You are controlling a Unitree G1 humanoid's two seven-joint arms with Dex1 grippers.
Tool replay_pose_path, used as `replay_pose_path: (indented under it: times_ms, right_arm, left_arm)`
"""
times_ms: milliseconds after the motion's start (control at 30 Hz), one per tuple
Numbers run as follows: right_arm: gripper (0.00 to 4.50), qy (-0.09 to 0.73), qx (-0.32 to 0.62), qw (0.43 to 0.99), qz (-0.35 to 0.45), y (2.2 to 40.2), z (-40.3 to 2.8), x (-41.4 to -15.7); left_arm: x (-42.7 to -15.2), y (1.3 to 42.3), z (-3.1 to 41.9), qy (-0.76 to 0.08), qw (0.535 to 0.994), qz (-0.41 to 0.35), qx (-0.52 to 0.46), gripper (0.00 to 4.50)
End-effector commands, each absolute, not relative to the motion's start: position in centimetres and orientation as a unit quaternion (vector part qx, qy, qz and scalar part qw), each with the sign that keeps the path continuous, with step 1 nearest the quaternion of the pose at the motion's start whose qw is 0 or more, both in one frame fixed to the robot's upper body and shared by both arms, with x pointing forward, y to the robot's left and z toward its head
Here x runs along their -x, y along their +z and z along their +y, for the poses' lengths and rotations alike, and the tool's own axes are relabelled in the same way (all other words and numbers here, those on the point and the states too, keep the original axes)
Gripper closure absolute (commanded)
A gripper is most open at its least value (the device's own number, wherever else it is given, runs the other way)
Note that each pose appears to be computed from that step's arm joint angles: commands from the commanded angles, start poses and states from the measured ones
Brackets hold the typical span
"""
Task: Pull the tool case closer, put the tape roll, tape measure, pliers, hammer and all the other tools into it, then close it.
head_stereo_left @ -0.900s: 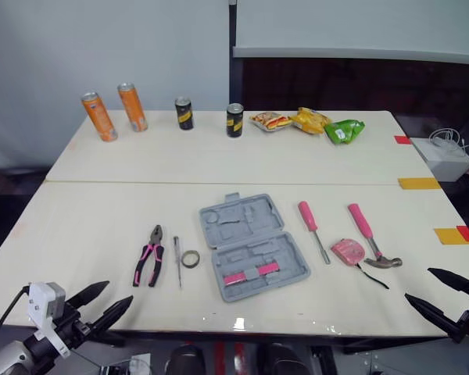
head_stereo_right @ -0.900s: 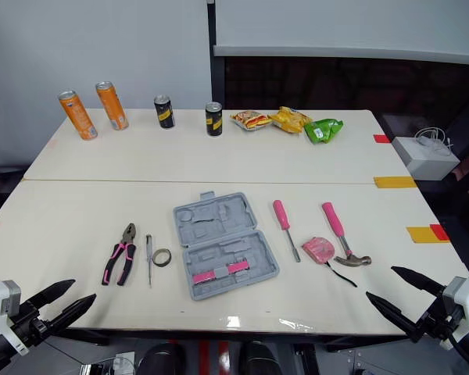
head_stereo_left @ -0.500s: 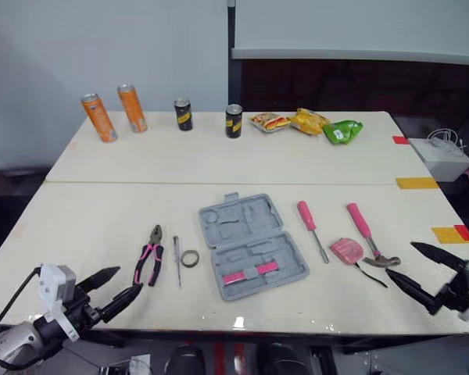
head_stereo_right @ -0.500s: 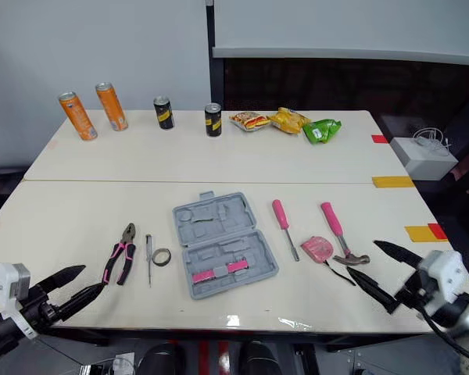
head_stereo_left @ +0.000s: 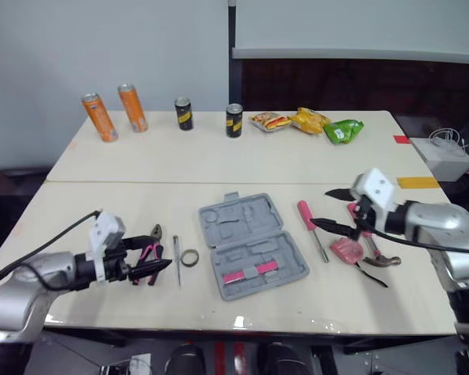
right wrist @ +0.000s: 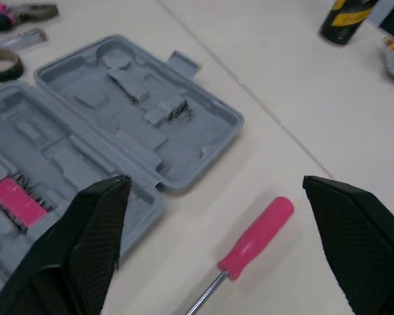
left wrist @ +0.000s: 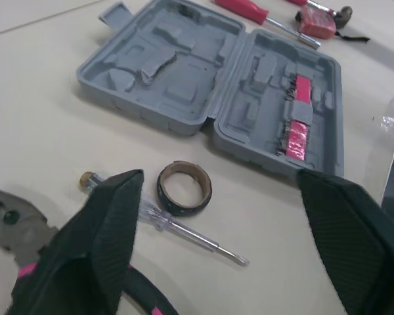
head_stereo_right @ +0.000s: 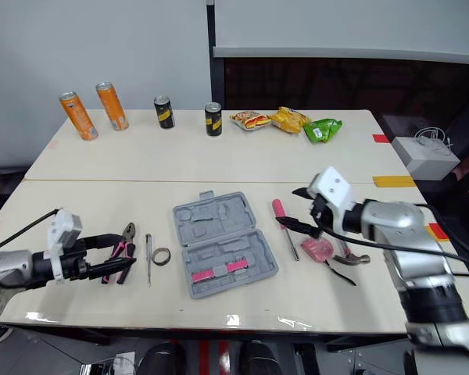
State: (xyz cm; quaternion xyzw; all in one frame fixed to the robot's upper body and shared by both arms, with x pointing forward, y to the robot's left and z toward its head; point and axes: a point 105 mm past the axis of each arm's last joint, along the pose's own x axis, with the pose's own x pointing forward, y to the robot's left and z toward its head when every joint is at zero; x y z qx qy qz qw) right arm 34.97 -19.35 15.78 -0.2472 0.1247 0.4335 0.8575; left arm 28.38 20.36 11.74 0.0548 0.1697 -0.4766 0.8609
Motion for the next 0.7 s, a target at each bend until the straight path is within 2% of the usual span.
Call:
replay_pose_path:
  times_ms: [33, 267, 300, 700]
  right_arm:
    - [1.78, 0.456, 0.306, 0.822, 0.15, 15.0, -19.1, -36.7]
    - [4.15, 0.492, 0.381, 0.755, 0.207, 12.5, -18.1, -39.1]
    - [4.48, 0.495, 0.393, 0.745, 0.214, 12.3, -18.1, -39.3]
    - [4.48, 0.499, 0.428, 0.715, 0.237, 11.4, -16.6, -40.9]
  left_arm:
    - [-29.4, 11.5, 19.5, -0.512, 0.837, 0.178, -0.08, 1.97]
    - [-32.1, 9.6, 17.1, -0.532, 0.808, 0.224, -0.115, 4.33]
    - [-32.4, 9.5, 16.7, -0.536, 0.804, 0.227, -0.12, 4.5]
    - [-34.2, 8.3, 13.8, -0.548, 0.787, 0.233, -0.161, 4.5]
